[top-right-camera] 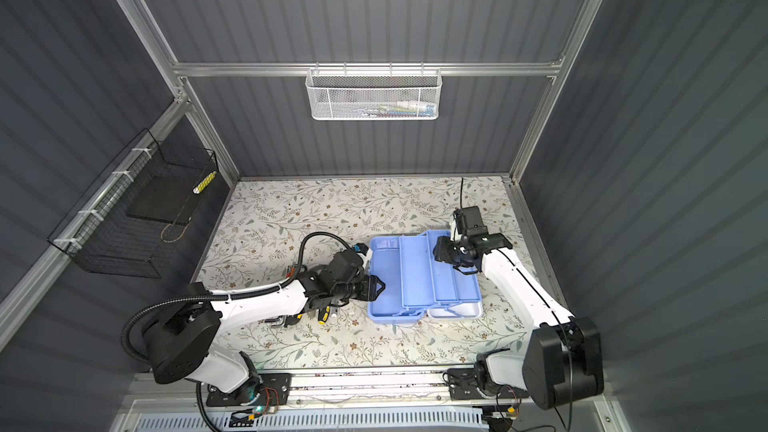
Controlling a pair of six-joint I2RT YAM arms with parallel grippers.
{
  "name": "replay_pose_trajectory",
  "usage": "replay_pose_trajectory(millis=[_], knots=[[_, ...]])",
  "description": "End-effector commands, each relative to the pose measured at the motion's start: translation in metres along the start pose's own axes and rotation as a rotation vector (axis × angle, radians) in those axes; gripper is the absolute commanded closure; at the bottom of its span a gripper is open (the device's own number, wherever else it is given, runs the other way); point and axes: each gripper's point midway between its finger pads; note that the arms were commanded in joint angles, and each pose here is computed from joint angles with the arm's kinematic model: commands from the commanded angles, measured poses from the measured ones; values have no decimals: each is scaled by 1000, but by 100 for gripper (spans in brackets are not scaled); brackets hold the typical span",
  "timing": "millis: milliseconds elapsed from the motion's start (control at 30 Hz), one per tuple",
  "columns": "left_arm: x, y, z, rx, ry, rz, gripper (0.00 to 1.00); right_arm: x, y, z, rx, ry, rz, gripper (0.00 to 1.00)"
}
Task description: Pack the tool kit
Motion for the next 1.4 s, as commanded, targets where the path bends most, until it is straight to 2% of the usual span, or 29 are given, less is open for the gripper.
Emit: replay_pose_trajectory(millis=[0,233,333,433,533,700,767,867,967,1133,1267,1367], knots=[[-13,-7,-28,66,-40,-14,42,-22,7,18,-51,26,-63,43],[-19,-5,-34,35,-68,-18,35,-37,-11,30,-79,56,-43,43],[-15,-1,-27,-5,-54,-22,27,-40,-19,32,-76,68,-22,42],[-16,10,-14,-67,-39,-48,18,-43,-15,27,-45,74,-40,42],[-25,25,-5,-134,-47,-82,14,-47,-4,21,-6,73,-78,41],[-45,65,20,-324,-44,-170,8,-50,21,21,8,59,-121,40],[-54,88,30,-388,-52,-223,2,-50,33,22,2,63,-144,40],[-58,125,54,-525,-63,-268,1,-45,49,26,4,83,-153,40],[-44,158,107,-673,10,-261,0,-28,61,59,-78,157,-137,40],[-9,213,189,-813,263,-335,1,24,70,152,-295,321,-74,42],[16,228,208,-829,362,-383,0,86,51,213,-399,425,45,42],[29,224,212,-820,391,-354,1,123,24,227,-342,512,139,43]])
Point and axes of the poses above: each gripper's point midway between its finger pads, its own y axis back along the fingers, its own z axis along the line the jaws close on, x = y × z, and after that the axes turned 7 degrees about -y, right-handed
